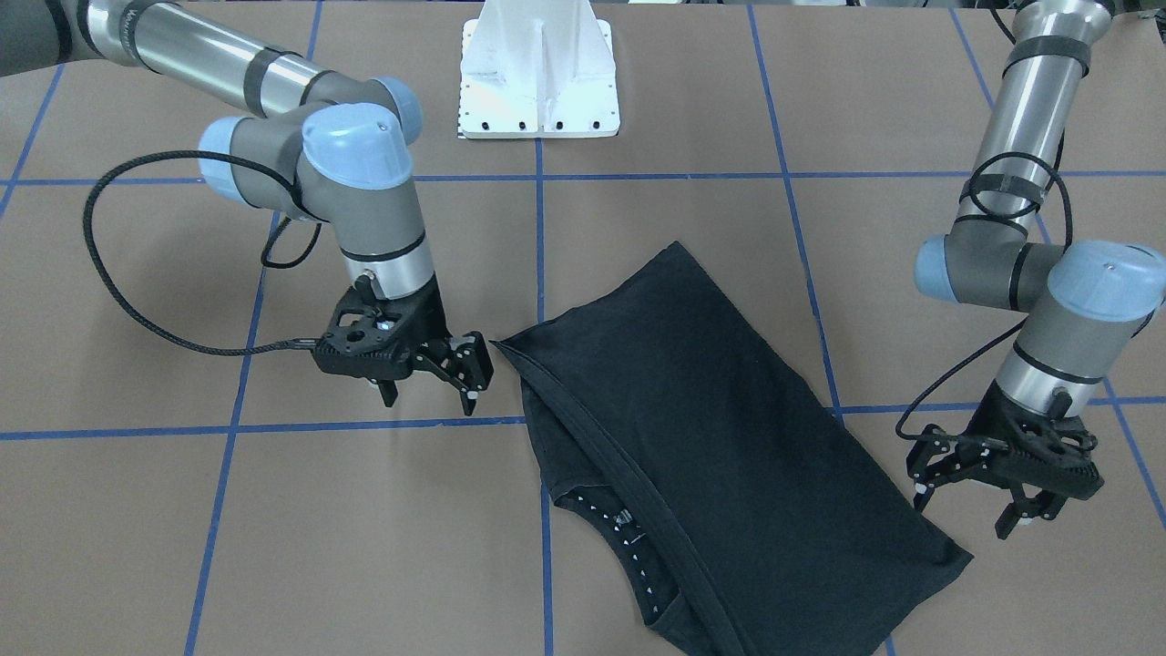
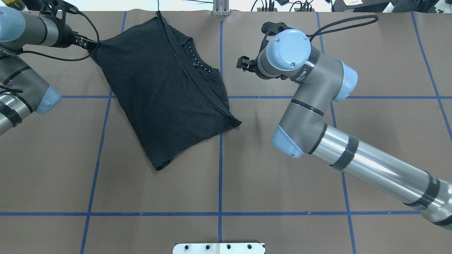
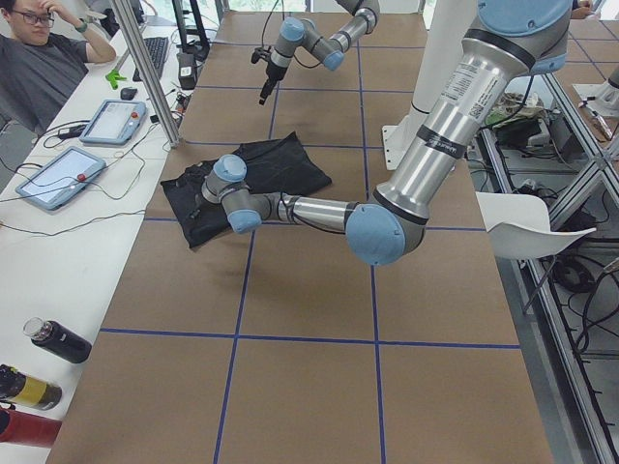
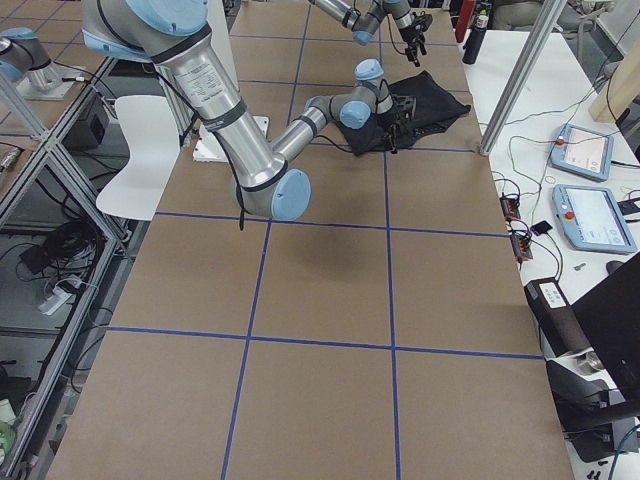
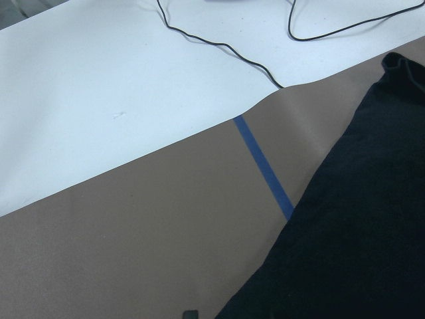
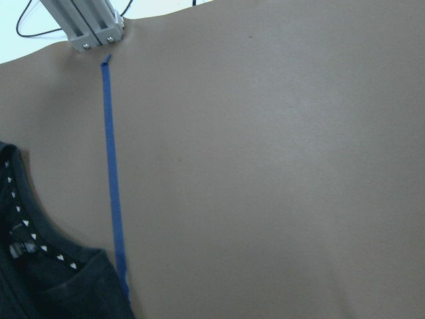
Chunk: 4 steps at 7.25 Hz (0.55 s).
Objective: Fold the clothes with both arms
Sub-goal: 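Move the right gripper across to the shirt's collar side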
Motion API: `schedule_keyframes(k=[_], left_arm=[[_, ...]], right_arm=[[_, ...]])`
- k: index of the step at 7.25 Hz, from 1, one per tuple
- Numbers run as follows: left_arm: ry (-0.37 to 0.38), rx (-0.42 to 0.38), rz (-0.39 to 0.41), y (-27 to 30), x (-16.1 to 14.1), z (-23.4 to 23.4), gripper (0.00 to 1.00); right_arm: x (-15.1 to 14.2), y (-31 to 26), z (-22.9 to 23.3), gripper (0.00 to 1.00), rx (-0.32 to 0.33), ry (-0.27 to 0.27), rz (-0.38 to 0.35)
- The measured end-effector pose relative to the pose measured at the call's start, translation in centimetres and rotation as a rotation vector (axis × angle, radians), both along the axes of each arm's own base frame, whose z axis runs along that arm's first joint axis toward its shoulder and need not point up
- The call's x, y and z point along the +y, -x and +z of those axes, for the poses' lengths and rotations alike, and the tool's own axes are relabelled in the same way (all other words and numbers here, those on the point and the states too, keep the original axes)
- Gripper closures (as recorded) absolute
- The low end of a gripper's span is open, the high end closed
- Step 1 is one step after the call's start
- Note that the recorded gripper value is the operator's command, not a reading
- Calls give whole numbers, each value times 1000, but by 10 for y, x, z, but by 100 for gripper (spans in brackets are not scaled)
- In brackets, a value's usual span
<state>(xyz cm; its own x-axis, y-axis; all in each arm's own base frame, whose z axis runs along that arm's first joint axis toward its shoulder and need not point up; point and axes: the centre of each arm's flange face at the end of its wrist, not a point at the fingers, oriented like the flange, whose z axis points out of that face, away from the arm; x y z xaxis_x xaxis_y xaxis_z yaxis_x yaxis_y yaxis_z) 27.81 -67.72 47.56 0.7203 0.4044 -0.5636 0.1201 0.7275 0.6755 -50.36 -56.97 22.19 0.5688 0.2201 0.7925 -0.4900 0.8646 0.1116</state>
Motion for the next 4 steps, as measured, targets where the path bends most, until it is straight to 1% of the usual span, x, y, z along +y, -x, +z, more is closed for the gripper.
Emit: schedule_keyframes(k=[1, 2, 3, 4], left_arm=[[-6, 15, 6, 4, 8, -4, 0], [-8, 20, 7, 6, 11, -5, 0], [-9, 22, 7, 7, 13, -5, 0], [-9, 23, 7, 7, 13, -5, 0]], right_arm=[[-18, 25, -5, 4, -22, 4, 34], [-28, 44, -9, 5, -27, 8, 56], [-30, 62, -11, 12, -27, 6, 70], [-27, 80, -11, 15, -22, -2, 77]])
